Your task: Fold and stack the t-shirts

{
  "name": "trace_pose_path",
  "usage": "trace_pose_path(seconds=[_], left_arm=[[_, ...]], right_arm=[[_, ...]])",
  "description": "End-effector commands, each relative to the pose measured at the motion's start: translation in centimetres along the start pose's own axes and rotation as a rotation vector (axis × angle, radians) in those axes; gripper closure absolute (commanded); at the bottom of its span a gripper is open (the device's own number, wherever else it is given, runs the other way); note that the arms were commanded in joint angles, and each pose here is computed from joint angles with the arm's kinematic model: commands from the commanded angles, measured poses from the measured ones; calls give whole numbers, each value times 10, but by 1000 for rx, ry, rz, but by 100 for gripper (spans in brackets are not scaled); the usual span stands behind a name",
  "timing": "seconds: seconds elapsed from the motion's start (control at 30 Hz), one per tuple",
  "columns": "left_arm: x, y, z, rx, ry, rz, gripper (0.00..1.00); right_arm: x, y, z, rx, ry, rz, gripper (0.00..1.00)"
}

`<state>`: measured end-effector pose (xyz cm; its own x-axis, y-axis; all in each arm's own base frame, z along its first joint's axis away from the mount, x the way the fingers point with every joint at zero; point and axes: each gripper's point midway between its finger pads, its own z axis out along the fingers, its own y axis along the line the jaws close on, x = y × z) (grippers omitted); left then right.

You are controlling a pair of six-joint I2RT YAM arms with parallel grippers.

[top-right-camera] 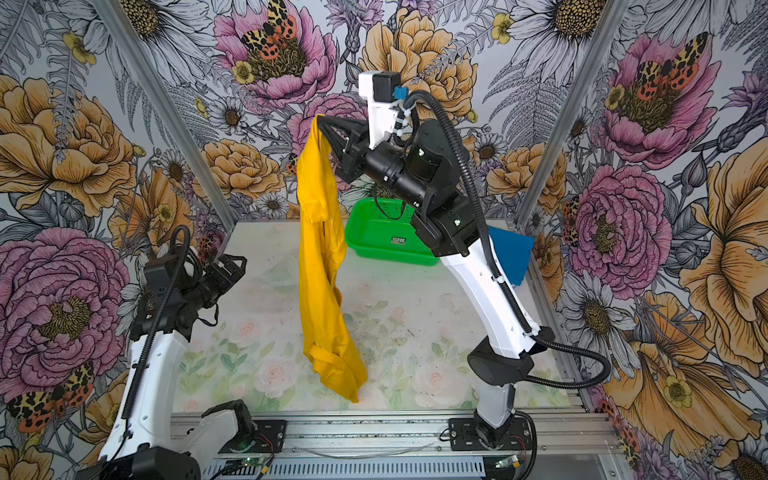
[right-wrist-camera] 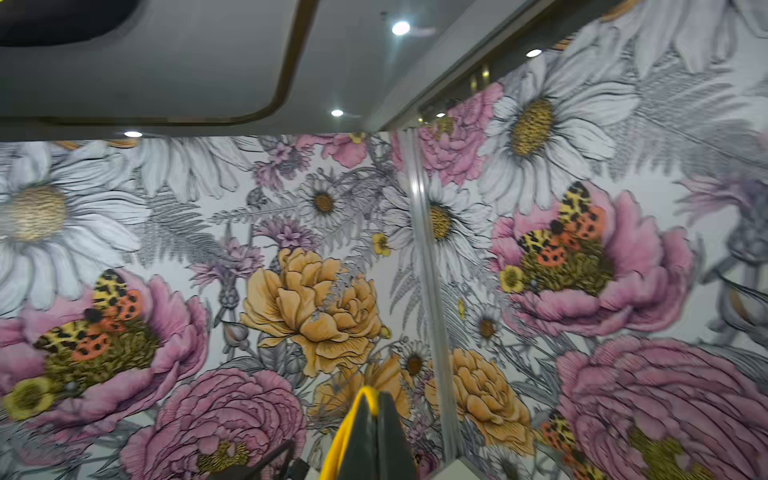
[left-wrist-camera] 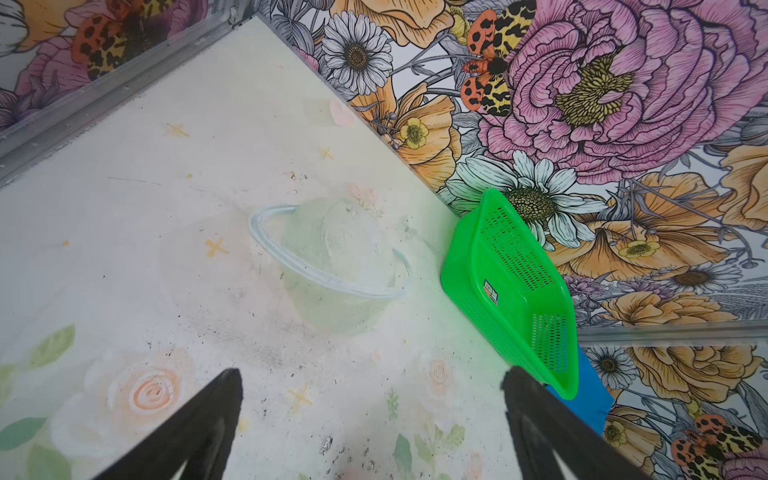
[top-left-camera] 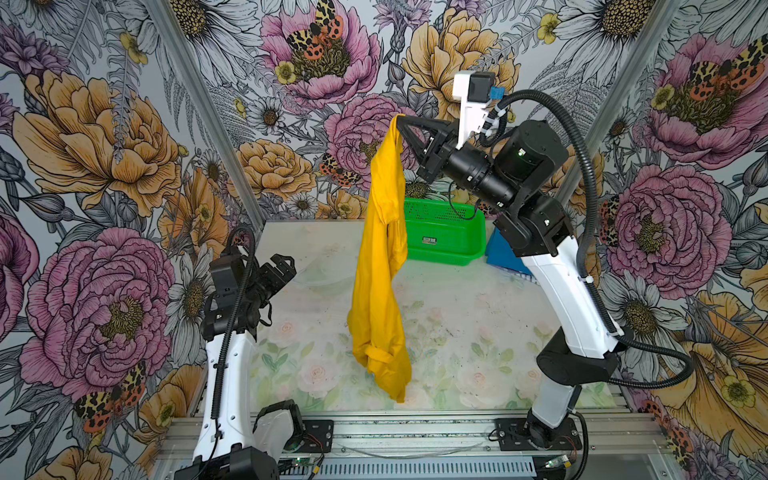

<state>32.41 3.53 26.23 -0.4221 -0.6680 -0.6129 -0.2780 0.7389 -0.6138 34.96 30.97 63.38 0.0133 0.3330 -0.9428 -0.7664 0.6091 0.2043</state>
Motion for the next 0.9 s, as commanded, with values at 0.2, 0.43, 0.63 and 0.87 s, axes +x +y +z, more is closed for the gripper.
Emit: trace_pose_path(seconds=[0.2, 0.43, 0.63, 0.87], left_arm=[[15, -33, 9, 121, 88, 68, 1], [128, -65, 26, 161, 342, 198, 1], [240, -49, 41, 51, 546, 276, 1], [280, -35, 62, -33, 587, 301, 7]], right_arm=[[190, -248, -212, 1116, 351, 19, 99], [256, -228, -337, 1218, 472, -39, 47], [272, -220, -318, 1070, 596, -60, 35], [333, -225, -270, 869, 808, 49, 27]])
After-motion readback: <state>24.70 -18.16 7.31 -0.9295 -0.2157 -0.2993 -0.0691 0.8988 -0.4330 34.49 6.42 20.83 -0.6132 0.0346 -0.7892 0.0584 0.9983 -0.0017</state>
